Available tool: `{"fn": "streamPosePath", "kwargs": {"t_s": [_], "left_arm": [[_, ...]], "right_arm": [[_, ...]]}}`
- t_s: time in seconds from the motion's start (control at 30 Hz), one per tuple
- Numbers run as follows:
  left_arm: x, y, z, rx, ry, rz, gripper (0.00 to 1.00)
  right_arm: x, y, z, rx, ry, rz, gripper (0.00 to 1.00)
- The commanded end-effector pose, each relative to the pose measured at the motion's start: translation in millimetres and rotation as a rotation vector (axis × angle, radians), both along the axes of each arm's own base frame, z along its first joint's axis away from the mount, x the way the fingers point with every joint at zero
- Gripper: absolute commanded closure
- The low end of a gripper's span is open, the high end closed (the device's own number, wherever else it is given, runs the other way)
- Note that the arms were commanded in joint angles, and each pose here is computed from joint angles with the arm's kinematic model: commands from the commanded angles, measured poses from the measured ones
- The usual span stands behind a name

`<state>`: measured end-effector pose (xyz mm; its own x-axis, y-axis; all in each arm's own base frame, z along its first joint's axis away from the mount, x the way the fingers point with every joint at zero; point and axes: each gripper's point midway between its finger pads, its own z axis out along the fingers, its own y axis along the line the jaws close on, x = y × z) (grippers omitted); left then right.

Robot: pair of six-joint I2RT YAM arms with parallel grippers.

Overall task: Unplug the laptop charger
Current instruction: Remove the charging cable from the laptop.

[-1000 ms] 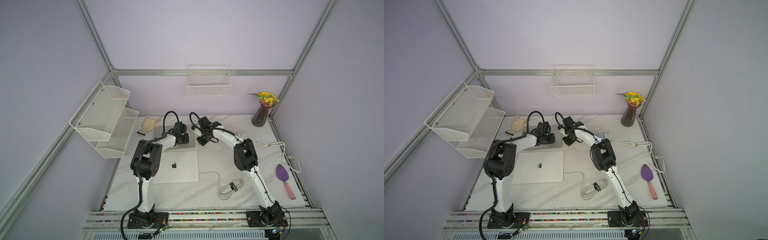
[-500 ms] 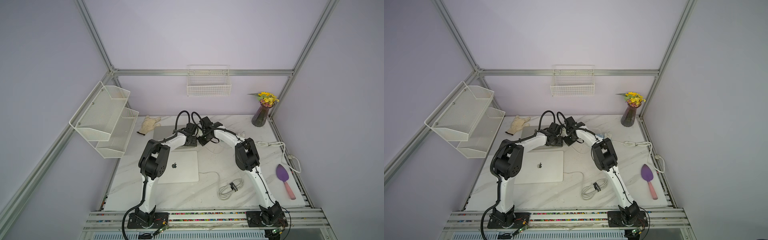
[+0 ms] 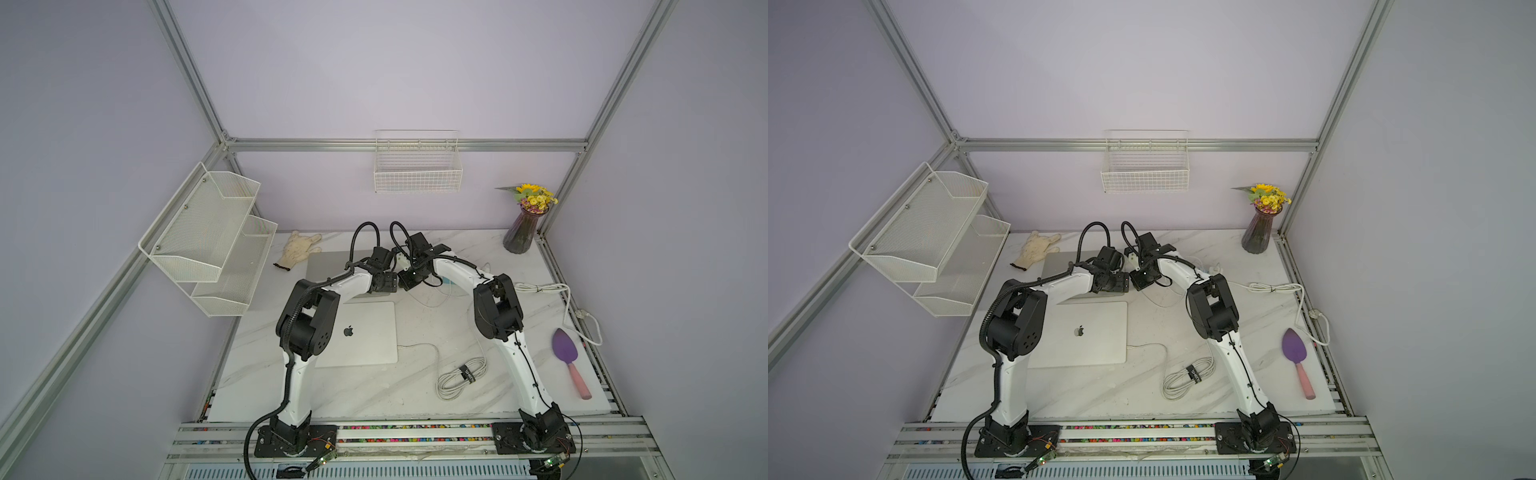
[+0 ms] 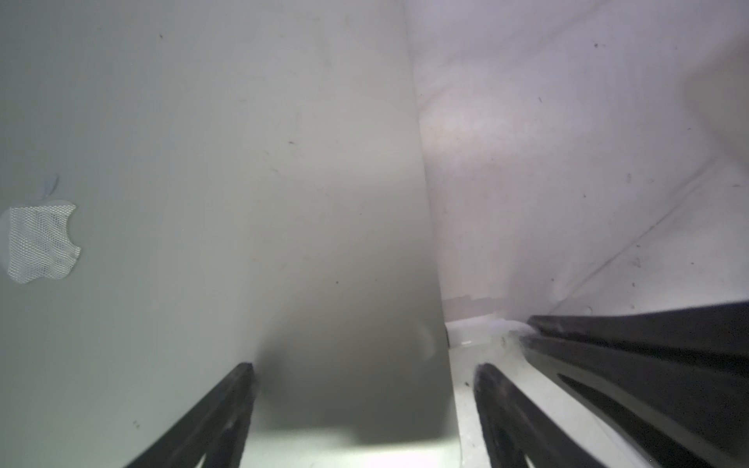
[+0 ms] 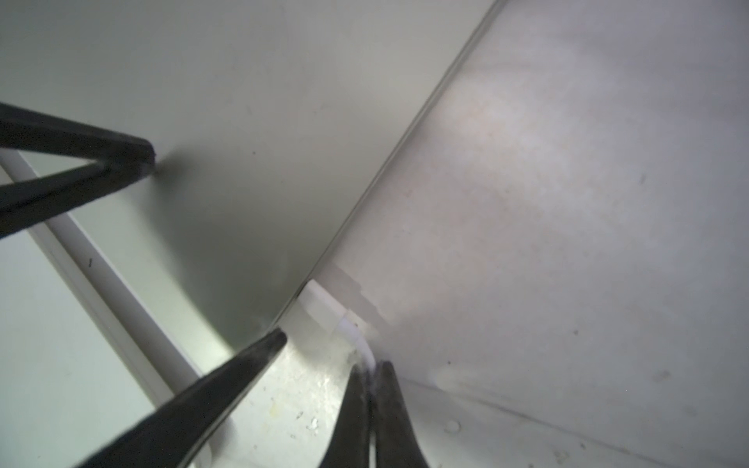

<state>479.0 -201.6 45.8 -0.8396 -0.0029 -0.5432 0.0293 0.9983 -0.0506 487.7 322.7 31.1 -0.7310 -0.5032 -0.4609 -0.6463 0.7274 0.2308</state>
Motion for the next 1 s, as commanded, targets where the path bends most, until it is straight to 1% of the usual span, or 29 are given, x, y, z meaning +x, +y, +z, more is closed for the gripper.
{"fn": "streamPosePath", "kwargs": {"t_s": [0.0,0.07,0.23,0.33,0.5,0.57,0.63,0.67,0.8,0.9,0.97], "left_arm": [[-33,12,-48,0.061,0.174,0.018,0.12],[-36,13,-50,0.084,0.188,0.019,0.09],[-45,21,-50,0.187,0.178,0.032,0.11],[-50,24,-54,0.212,0.202,0.024,0.13],[-57,31,-67,0.242,0.229,0.029,0.14],[-58,34,-71,0.242,0.237,0.041,0.18],[-60,38,-75,0.243,0.240,0.049,0.32],[-61,40,-78,0.244,0.243,0.048,0.35],[-64,45,-87,0.226,0.266,0.043,0.39],[-66,48,-88,0.208,0.260,0.044,0.38],[-67,49,-88,0.206,0.260,0.044,0.36]], "right_arm": [[4,0,21,0.038,-0.030,-0.017,1.00],[5,1,24,0.047,-0.033,-0.021,1.00],[7,0,29,0.051,-0.042,-0.033,1.00],[9,-2,29,0.048,-0.048,-0.043,1.00],[11,-7,29,0.038,-0.056,-0.064,1.00],[11,-11,27,0.024,-0.061,-0.074,1.00],[12,-16,27,0.013,-0.065,-0.083,1.00],[12,-18,27,0.005,-0.072,-0.086,1.00],[11,-26,26,-0.017,-0.081,-0.098,1.00],[10,-30,24,-0.025,-0.076,-0.106,1.00],[12,-34,24,-0.027,-0.074,-0.122,1.00]]}}
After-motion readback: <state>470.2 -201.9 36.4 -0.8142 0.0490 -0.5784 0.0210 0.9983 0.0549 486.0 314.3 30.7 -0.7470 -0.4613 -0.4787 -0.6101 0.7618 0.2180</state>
